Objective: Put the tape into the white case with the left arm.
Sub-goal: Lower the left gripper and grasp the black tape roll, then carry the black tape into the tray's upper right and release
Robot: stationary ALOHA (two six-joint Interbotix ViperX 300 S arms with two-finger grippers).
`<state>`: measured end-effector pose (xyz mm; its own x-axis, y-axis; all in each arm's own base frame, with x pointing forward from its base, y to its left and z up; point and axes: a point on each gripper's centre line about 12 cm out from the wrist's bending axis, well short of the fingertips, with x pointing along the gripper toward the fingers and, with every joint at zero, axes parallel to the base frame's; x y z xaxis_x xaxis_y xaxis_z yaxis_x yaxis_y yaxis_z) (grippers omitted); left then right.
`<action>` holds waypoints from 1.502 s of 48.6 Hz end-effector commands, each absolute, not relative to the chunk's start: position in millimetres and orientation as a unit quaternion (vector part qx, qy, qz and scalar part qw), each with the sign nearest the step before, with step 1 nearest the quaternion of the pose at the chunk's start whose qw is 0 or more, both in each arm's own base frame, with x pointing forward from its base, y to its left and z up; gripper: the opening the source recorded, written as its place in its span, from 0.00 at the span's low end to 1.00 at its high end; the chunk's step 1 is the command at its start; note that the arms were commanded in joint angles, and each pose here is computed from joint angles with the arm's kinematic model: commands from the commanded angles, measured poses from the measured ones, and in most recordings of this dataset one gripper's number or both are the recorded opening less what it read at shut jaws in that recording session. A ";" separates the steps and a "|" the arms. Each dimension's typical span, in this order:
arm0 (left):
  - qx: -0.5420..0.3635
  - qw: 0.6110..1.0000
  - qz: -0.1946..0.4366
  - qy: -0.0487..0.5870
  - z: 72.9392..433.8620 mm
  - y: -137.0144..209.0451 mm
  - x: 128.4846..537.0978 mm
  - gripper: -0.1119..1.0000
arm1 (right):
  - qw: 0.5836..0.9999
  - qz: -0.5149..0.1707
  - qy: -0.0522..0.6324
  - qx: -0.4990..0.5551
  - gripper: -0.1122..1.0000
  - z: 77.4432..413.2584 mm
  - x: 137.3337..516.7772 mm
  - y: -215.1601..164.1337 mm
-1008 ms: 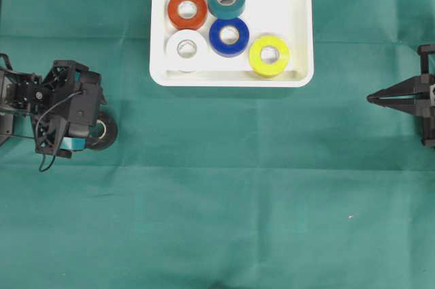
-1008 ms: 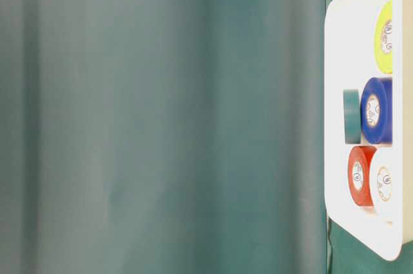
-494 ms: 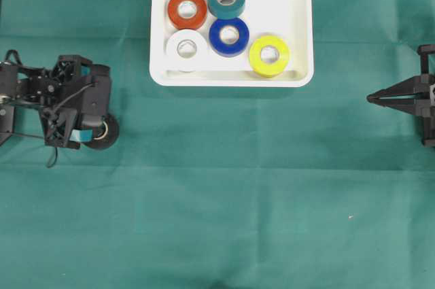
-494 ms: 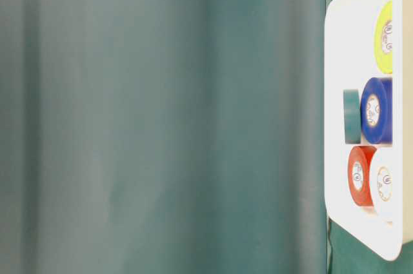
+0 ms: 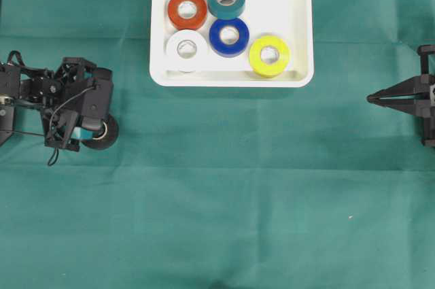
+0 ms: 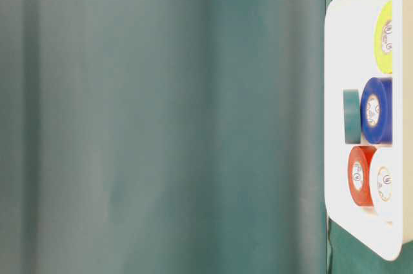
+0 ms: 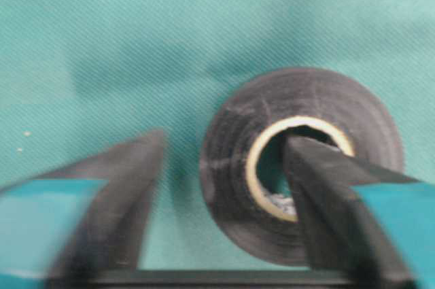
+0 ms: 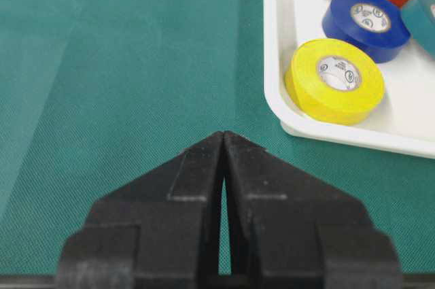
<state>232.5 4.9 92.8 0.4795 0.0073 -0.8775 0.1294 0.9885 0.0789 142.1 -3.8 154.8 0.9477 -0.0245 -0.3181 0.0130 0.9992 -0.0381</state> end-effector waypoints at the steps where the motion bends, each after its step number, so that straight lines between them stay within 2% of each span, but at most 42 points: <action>1: 0.065 0.861 -0.032 0.504 94.9 6.5 236.5 0.58 | 0.988 -0.009 0.156 -0.019 0.02 158.4 143.9 -3.8; 5: 0.064 0.861 -0.031 0.503 95.9 6.5 236.8 0.38 | 0.988 -0.009 0.155 -0.019 0.02 159.2 144.2 -3.8; 7: 0.064 0.862 -0.031 0.502 96.6 6.5 237.4 0.32 | 0.988 -0.009 0.155 -0.019 0.02 158.6 144.0 -3.7; 19: 0.057 0.865 -0.031 0.498 109.2 3.8 241.3 0.32 | 0.988 -0.009 0.156 -0.019 0.02 158.4 143.9 -3.8; 36: 0.047 0.866 -0.045 0.495 154.6 -11.3 251.9 0.32 | 0.988 -0.009 0.156 -0.019 0.02 158.4 143.9 -3.8; 50: 0.051 0.881 -0.046 0.468 174.8 -12.6 265.5 0.32 | 0.988 -0.010 0.155 -0.019 0.02 158.6 143.9 -4.0; 59: 0.041 0.897 -0.024 0.440 181.1 -0.2 287.2 0.32 | 0.988 -0.009 0.155 -0.019 0.02 158.6 143.9 -3.8; 73: 0.012 0.894 0.036 0.447 177.5 45.1 328.2 0.32 | 0.988 -0.009 0.155 -0.019 0.02 158.6 144.0 -3.7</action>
